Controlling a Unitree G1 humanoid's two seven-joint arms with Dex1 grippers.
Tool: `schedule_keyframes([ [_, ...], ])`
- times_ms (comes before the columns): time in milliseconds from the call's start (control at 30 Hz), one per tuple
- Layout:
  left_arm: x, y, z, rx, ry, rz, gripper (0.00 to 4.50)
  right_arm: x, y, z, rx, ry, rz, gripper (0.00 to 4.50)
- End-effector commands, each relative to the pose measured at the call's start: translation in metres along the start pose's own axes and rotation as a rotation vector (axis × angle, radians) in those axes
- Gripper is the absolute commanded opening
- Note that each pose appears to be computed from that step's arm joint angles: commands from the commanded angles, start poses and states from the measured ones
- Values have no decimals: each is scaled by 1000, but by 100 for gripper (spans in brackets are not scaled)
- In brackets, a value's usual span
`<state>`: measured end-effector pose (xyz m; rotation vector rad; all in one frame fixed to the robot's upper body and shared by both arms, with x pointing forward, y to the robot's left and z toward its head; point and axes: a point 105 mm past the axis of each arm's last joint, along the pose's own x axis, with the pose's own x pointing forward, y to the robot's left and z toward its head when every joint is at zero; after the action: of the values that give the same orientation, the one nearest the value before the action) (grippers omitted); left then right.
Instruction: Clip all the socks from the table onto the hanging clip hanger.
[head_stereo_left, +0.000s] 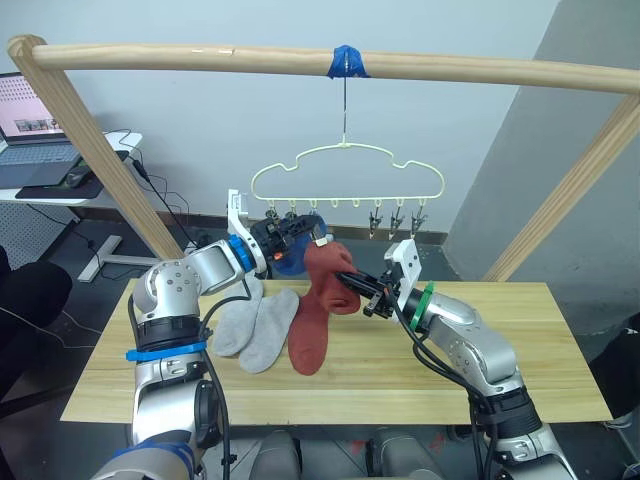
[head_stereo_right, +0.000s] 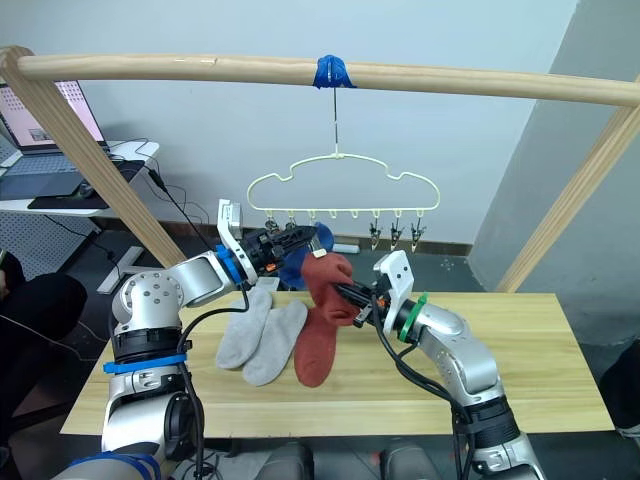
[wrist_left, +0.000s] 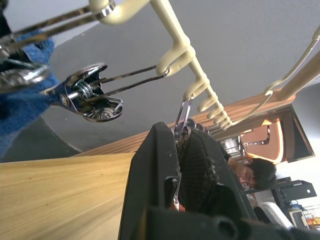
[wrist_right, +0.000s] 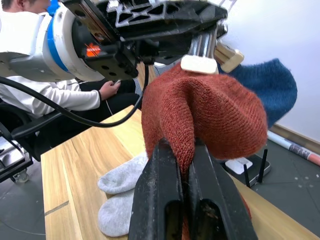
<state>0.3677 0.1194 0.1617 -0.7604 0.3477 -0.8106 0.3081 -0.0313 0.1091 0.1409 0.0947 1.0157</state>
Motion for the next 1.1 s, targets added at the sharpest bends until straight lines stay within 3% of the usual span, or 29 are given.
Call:
schedule_keyframes([
  [33,-1,-10,5,28,-15,-41,18,2,0,14,-21,-49,11,5],
  [467,-1,-15,2,74,8,-67,18,8,-1,36,113,-166,0,5],
  [700,-1,-20,3,121,1,-98,18,10,6,31,95,-131,25,5],
  [1100,-18,-22,2,199,30,-75,373,20,5,12,47,-52,-22,0],
])
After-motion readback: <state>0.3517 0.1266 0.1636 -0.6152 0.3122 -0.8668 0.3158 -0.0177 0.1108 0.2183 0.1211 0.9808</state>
